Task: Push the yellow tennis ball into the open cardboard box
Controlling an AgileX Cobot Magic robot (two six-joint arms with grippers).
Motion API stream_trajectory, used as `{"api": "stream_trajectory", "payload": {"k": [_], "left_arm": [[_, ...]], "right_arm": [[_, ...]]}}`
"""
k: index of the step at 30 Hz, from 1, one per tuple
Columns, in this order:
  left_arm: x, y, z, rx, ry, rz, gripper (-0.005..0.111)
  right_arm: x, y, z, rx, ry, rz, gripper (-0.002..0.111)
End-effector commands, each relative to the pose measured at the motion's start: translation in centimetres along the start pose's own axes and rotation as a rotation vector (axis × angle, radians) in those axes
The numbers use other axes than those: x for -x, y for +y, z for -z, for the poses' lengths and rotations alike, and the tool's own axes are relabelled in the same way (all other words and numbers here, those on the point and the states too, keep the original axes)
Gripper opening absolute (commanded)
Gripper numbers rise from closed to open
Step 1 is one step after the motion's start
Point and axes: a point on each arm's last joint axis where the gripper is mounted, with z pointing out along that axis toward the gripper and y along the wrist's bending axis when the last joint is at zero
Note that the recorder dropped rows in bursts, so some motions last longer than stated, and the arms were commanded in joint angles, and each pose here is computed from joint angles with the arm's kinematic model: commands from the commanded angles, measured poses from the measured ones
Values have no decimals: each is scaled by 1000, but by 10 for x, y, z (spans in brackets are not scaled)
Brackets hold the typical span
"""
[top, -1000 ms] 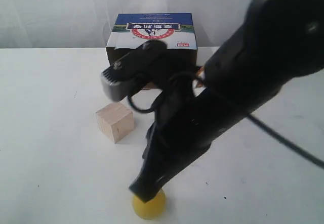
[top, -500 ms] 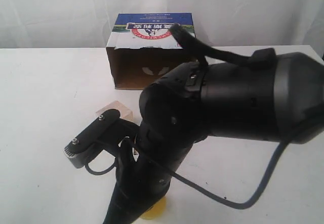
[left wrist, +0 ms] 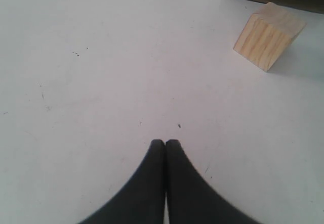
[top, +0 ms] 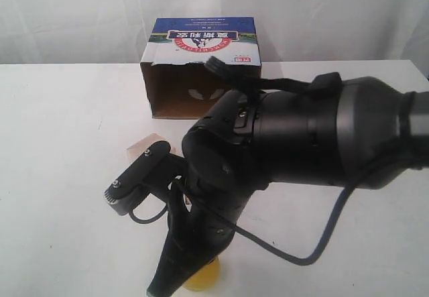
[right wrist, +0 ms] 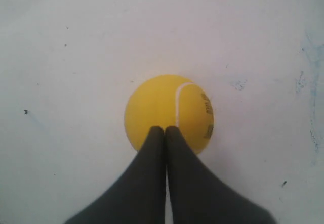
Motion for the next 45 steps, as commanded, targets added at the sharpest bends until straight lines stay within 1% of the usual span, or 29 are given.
{"api": "stream_trajectory", "payload": {"k": [1, 9, 15, 20, 25, 27, 30, 33, 36, 38, 40, 43, 45], "left_arm": [[-4, 1, 0, -1, 35, 0, 0], [-4, 1, 0, -1, 35, 0, 0], [-4, 1, 0, -1, 35, 0, 0], [-4, 1, 0, -1, 35, 0, 0], [-4, 1, 0, -1, 35, 0, 0], [-4, 1, 0, -1, 35, 0, 0], [-4, 1, 0, -1, 35, 0, 0], [-4, 1, 0, -1, 35, 0, 0], [-4, 1, 0, -1, 35, 0, 0], [-4, 1, 0, -1, 35, 0, 0], [-4, 1, 0, -1, 35, 0, 0], [-4, 1, 0, -1, 35, 0, 0], [-4, 1, 0, -1, 35, 0, 0]], "right_arm": [[1, -3, -6, -5, 14, -10, 0], [0, -4, -17, -3, 42, -14, 0], [-2, -18, -21, -15, 56, -60, 0], [-3, -37, -21, -54, 38, -80, 0], [-2, -69, -17, -135, 0, -91, 0], [2, -85, -9, -180, -25, -105, 0], [13, -97, 13, -241, -87, -112, 0], [20, -98, 35, -254, -135, -145, 0], [21, -85, 40, -189, -137, -189, 0], [18, -76, 32, -152, -111, -193, 0], [16, -72, 22, -144, -95, -183, 0], [11, -71, 3, -138, -53, -174, 0], [9, -75, -11, -145, -46, -172, 0]]}}
